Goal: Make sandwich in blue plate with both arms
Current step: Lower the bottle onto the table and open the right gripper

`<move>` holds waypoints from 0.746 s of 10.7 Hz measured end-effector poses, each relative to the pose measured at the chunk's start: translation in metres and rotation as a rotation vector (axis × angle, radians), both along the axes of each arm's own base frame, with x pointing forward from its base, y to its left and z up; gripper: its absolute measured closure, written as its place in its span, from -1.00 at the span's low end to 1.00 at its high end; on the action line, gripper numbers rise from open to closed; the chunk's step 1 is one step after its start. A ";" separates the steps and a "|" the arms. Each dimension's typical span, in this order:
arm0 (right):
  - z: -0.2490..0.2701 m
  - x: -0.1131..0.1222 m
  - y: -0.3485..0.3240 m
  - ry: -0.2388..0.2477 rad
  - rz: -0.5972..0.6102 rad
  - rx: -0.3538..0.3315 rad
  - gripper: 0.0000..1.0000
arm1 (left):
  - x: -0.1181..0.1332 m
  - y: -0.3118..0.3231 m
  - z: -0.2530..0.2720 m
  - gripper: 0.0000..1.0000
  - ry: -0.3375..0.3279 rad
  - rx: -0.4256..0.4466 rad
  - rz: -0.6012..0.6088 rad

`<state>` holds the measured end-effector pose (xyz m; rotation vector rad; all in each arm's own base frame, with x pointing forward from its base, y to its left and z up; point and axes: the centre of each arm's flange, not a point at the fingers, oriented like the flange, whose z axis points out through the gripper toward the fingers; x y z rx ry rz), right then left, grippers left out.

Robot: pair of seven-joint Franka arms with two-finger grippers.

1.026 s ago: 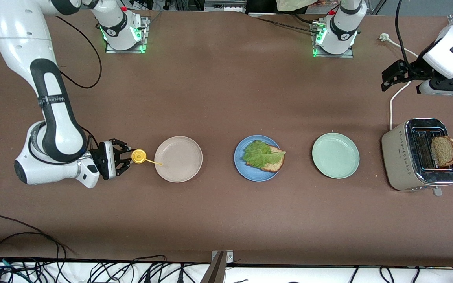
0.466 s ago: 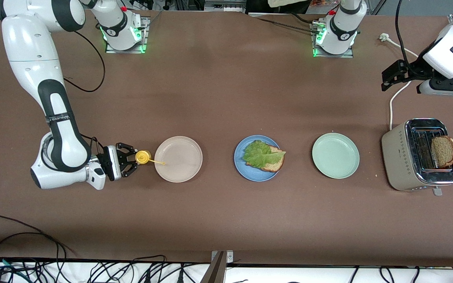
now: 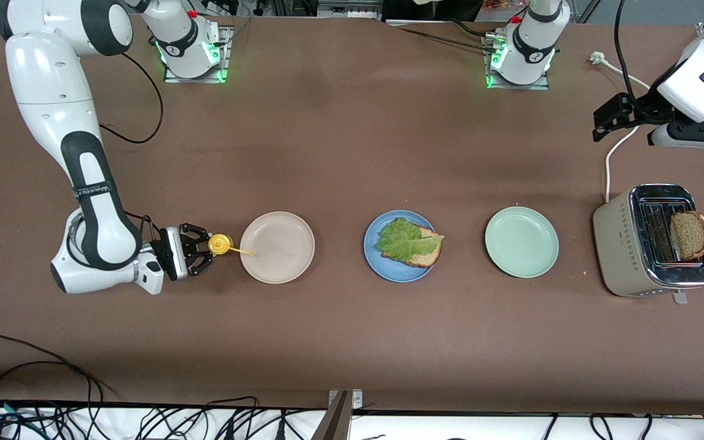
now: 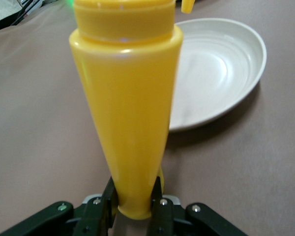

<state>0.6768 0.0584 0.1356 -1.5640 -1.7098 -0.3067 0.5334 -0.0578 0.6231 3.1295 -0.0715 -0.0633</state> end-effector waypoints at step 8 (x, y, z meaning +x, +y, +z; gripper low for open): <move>0.002 0.005 -0.015 -0.033 -0.005 0.017 -0.60 | 0.000 0.000 0.000 -1.00 0.000 0.000 0.000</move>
